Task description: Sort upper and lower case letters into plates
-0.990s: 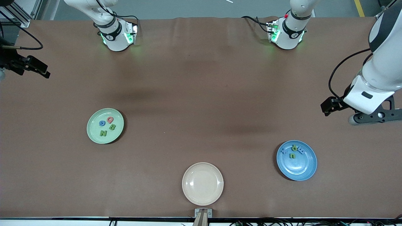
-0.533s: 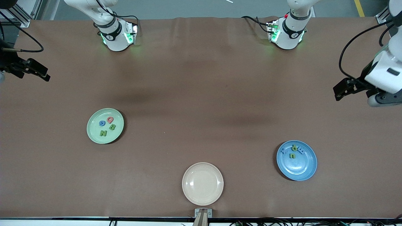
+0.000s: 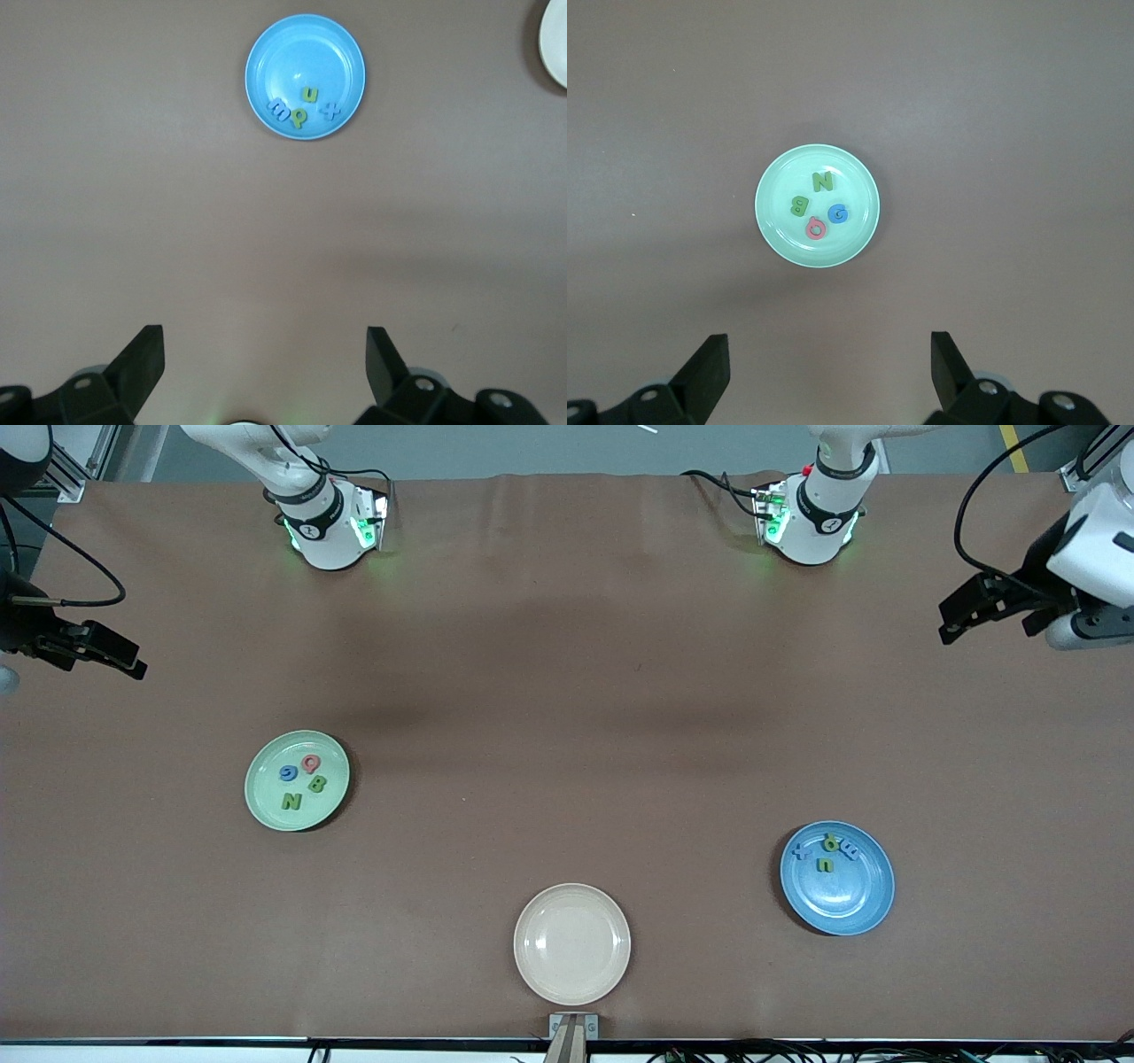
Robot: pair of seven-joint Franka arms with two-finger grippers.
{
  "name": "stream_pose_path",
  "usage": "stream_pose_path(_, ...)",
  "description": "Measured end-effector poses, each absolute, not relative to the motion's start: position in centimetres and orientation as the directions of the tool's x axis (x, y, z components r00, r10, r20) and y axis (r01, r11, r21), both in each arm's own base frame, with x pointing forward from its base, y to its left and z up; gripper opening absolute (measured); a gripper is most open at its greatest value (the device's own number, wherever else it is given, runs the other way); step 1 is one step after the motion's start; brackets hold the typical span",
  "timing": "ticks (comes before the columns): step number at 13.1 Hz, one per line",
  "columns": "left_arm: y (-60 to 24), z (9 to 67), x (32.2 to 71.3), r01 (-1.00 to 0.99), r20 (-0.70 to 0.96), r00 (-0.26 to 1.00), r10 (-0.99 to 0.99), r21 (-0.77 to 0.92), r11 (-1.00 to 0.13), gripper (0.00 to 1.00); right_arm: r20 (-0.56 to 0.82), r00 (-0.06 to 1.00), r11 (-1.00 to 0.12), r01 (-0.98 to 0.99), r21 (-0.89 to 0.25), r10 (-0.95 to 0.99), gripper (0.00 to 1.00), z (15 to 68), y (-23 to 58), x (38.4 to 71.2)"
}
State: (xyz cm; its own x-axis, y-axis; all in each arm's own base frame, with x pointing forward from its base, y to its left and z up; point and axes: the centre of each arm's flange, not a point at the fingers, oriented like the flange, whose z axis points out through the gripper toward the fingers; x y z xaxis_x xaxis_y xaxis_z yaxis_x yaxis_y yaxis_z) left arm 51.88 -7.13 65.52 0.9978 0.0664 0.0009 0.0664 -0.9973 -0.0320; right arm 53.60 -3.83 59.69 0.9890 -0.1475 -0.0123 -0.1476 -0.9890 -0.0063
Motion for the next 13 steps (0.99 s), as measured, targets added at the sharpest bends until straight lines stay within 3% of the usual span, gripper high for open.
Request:
stream_pose_path(5,-6.1,66.0,49.6,0.012,0.006,1.000,0.012,-0.036,-0.999,1.00,-0.007,0.990,-0.990,-0.140,-0.010,-0.140,1.00,60.0,-3.4,53.6)
stream_pose_path(13,-6.3,65.6,50.2,0.003,0.011,1.000,0.002,-0.033,-0.999,1.00,-0.007,0.993,-0.993,-0.119,-0.010,-0.119,1.00,60.1,-2.8,53.7)
